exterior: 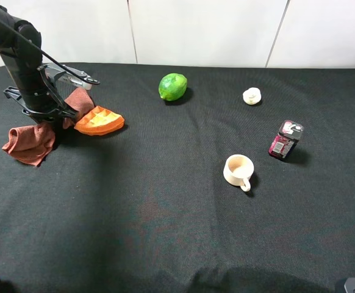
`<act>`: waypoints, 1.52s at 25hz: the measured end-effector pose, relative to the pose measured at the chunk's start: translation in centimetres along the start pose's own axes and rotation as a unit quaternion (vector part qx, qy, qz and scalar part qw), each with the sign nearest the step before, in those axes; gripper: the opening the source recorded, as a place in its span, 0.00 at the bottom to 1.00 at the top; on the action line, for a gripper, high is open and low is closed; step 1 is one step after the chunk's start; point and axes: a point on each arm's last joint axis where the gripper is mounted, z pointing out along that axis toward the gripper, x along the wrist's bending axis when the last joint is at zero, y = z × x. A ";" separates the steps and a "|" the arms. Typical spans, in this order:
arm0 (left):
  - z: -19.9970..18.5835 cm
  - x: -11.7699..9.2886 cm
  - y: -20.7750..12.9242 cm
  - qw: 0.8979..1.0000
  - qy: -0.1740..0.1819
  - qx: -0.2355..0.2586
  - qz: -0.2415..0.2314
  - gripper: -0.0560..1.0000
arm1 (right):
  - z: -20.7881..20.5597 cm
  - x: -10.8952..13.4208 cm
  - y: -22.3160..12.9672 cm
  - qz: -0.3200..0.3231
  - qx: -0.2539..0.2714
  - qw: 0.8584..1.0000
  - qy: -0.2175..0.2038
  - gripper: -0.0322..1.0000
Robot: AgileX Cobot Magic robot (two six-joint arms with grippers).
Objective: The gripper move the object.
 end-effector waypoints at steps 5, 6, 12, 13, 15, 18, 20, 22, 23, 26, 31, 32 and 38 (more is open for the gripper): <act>0.0 0.0 0.1 1.000 0.000 -0.006 -0.003 0.63 | 0.0 0.0 0.0 0.000 0.000 1.000 0.000 0.70; 0.0 0.0 0.1 1.000 0.000 -0.006 -0.005 0.67 | 0.0 0.0 0.0 0.000 0.000 1.000 0.000 0.70; 0.0 0.0 0.2 1.000 -0.001 -0.012 -0.013 0.83 | 0.0 0.0 0.0 0.000 0.000 1.000 0.000 0.70; 0.0 0.0 0.2 1.000 -0.001 -0.013 -0.014 0.83 | 0.0 0.0 0.0 0.000 0.000 1.000 0.000 0.70; 0.0 0.0 0.2 1.000 -0.001 -0.013 -0.014 0.84 | 0.0 0.0 0.0 0.000 0.000 1.000 0.000 0.70; 0.0 0.0 0.2 1.000 -0.001 -0.013 -0.016 0.84 | 0.0 0.0 0.0 0.000 0.000 1.000 0.000 0.70; 0.0 0.0 0.1 1.000 0.000 -0.008 -0.016 0.84 | 0.0 0.0 0.0 0.000 0.000 1.000 0.000 0.70; 0.0 0.0 0.0 1.000 0.000 0.000 -0.016 0.84 | 0.0 0.0 0.0 0.000 0.000 1.000 0.000 0.70; 0.0 0.0 -0.1 1.000 0.000 0.003 -0.016 0.84 | 0.0 0.0 0.0 0.000 0.000 1.000 0.000 0.70; 0.0 0.0 -0.2 1.000 0.001 0.013 -0.016 0.84 | 0.0 0.0 0.0 0.000 0.000 1.000 0.000 0.70; 0.0 0.0 -0.2 1.000 0.001 0.013 -0.016 0.84 | 0.0 0.0 0.0 0.000 0.000 1.000 0.000 0.70; 0.0 0.0 -0.2 1.000 0.001 0.013 -0.016 0.85 | 0.0 0.0 0.0 0.000 0.000 1.000 0.000 0.70; 0.0 0.0 -0.2 1.000 0.000 0.013 0.000 0.98 | 0.0 0.0 0.0 0.000 0.000 1.000 0.000 0.70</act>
